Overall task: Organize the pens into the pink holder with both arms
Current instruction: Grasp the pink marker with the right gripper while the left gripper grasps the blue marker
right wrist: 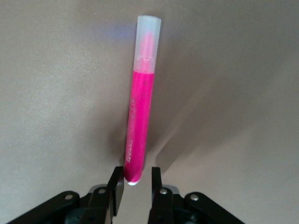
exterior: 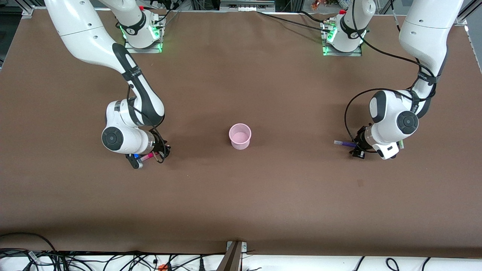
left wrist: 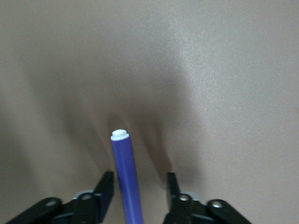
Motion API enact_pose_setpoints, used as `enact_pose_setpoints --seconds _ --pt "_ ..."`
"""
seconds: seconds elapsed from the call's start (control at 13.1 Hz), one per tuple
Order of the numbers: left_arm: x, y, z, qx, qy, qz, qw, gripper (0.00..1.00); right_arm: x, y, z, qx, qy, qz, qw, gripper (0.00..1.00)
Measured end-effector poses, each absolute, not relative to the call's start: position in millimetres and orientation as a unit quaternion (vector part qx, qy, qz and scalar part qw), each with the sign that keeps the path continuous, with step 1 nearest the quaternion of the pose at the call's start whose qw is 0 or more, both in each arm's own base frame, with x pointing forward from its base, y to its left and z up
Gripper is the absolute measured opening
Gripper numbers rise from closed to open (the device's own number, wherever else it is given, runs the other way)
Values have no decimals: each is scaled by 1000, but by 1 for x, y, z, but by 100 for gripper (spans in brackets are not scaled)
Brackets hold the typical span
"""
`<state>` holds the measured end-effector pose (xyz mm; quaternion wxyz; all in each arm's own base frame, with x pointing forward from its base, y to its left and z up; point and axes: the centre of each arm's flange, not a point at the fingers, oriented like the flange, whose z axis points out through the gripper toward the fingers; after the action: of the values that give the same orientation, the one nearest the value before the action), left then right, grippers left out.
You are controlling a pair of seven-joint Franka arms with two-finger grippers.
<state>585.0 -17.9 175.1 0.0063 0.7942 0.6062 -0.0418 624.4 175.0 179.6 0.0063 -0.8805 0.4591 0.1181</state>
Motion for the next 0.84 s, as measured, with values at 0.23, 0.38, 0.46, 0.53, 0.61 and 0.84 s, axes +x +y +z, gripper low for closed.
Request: enact_pose_setpoints --seconds 0.23,0.38,0.46,0.53,0.61,0.84 --pt "584 -22 175 797 603 -42 6 17 625 175 175 -882 457 114 10 32" --pt "584 -23 175 799 600 -42 6 18 626 174 175 -885 452 112 13 30" --pt "585 -23 176 799 599 -41 7 18 626 173 175 -886 450 113 14 28" --pt "586 -23 179 800 598 -38 9 18 627 172 176 -886 450 112 16 20" --pt "588 -23 183 801 598 -34 12 18 627 171 176 -886 450 113 17 17" --pt "596 -24 205 803 596 -18 24 18 624 178 176 -887 444 124 16 17"
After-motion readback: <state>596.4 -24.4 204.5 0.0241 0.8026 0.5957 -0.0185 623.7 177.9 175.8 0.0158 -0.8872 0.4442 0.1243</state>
